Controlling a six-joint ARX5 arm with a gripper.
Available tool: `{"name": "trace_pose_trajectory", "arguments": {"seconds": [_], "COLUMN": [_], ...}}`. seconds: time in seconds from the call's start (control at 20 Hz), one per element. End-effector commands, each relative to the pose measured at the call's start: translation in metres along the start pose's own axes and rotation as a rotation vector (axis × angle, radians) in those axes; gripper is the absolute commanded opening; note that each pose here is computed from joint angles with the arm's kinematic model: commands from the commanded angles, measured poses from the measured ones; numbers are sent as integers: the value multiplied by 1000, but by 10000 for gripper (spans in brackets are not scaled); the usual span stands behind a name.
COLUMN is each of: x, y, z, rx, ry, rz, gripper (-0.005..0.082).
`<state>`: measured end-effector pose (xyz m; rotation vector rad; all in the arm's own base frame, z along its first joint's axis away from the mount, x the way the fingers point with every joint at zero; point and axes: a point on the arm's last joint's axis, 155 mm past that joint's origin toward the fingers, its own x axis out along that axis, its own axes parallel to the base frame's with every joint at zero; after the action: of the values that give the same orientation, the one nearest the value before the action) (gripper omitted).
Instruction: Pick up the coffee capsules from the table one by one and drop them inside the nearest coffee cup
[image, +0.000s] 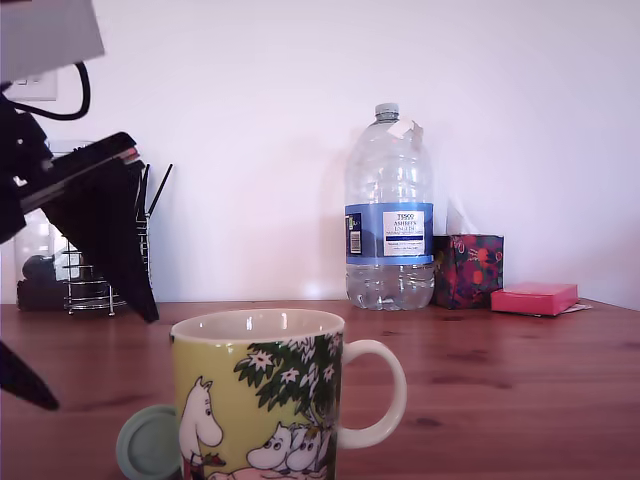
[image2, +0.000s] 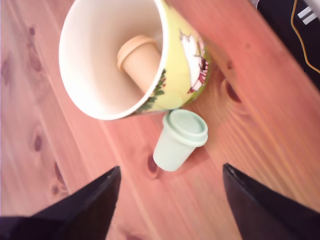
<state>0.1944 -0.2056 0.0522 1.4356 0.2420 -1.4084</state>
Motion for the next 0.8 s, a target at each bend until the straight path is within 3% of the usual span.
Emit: {"name": "trace_pose_trajectory", "arguments": {"seconds": [0.0,0.75], "x": [8,43], "y": [-9,9], "z": [-1,-6], "rx": [22,85], "ry": [-4,5], "rz": [-40,-198], "gripper": [642,641]}}
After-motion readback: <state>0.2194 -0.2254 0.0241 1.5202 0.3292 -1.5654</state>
